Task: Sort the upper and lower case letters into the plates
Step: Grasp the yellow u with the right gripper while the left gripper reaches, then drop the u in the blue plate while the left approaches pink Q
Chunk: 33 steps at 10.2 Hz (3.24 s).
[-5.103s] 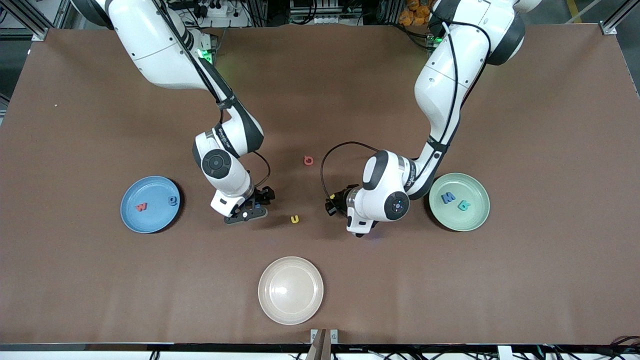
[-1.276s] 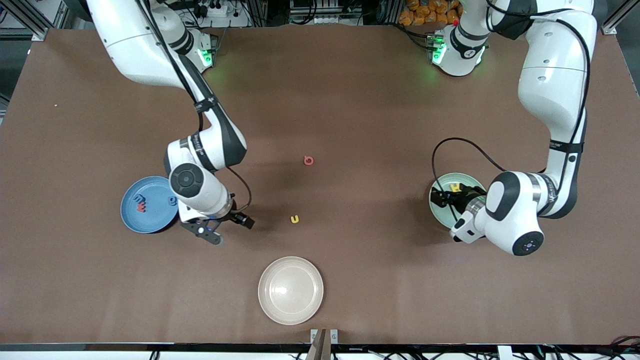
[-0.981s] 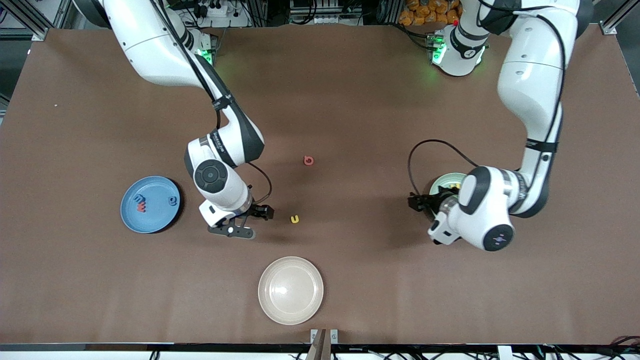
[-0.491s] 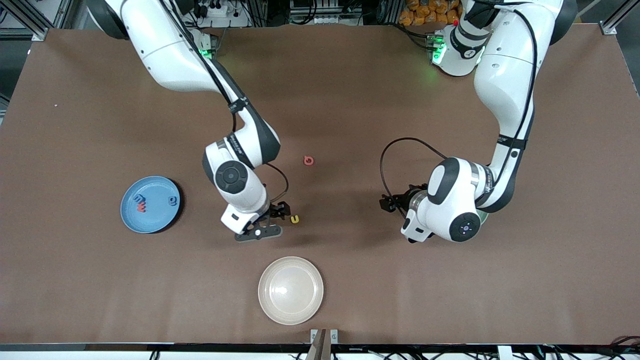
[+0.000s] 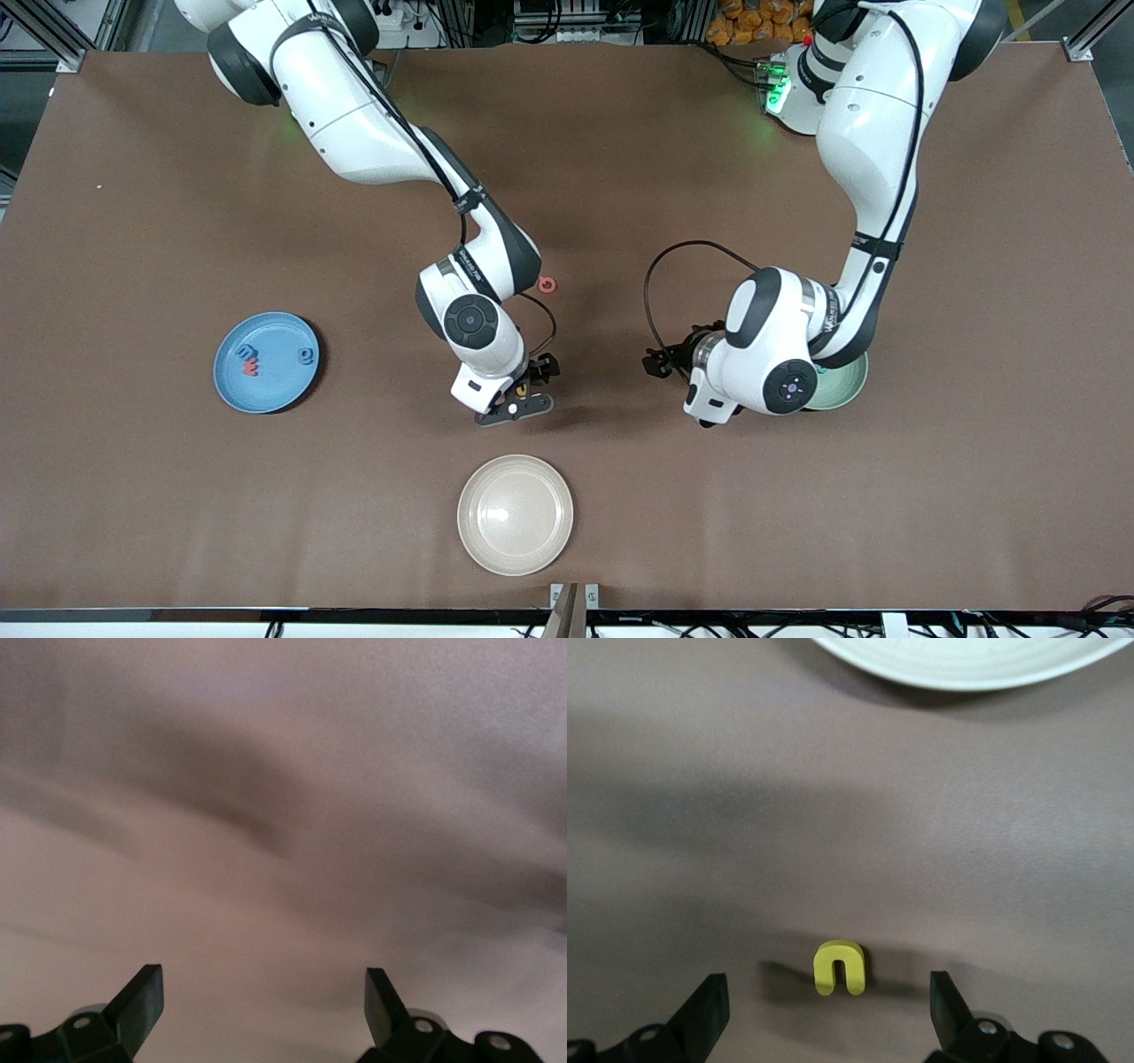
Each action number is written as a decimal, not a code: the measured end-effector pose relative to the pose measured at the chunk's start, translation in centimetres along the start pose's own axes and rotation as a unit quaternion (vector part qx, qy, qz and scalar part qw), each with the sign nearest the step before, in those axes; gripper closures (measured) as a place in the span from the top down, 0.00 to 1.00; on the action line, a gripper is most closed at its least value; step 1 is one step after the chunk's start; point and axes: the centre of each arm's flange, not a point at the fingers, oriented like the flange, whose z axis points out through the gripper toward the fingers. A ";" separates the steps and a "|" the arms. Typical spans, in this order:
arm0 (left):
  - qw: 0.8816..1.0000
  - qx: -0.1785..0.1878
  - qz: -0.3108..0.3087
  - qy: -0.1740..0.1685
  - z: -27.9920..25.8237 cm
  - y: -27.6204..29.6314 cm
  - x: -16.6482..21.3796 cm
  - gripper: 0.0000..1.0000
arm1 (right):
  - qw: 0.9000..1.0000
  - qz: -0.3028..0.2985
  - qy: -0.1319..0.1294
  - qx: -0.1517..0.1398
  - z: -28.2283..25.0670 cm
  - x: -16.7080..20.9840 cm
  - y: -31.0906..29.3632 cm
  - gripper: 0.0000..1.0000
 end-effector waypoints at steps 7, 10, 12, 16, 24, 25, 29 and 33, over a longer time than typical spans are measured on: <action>1.000 -0.007 -0.005 0.011 0.2 1.1 -0.8 1.00 | 1.000 -0.001 -0.009 -0.003 1.0 -0.3 0.0 0.89; 1.000 -0.008 -0.005 0.012 0.2 1.1 -0.8 1.00 | 1.000 -0.006 -0.006 -0.004 0.5 0.0 0.2 0.38; 1.000 -0.010 -0.005 0.014 0.2 1.2 -0.8 1.00 | 1.000 -0.007 -0.005 -0.003 0.1 0.1 0.0 0.27; 1.000 -0.012 0.000 0.018 0.4 1.7 -1.3 1.00 | 0.999 0.038 -0.026 -0.019 -2.2 1.1 2.7 0.26; 0.992 0.035 0.021 0.121 3.1 9.9 -14.0 1.00 | 0.982 0.115 -0.055 -0.141 -8.1 -0.3 27.4 0.26; 0.988 0.037 0.015 0.150 4.2 11.2 -16.3 1.00 | 0.984 0.106 -0.059 -0.134 -8.7 -2.0 30.9 0.26; 0.977 -0.001 -0.016 0.212 8.4 14.7 -22.8 1.00 | 0.987 0.095 -0.073 -0.109 -11.4 -6.8 40.6 0.26; 0.974 -0.013 -0.045 0.220 13.0 15.1 -24.3 1.00 | 0.985 0.121 -0.065 -0.100 -11.6 -7.6 43.5 0.64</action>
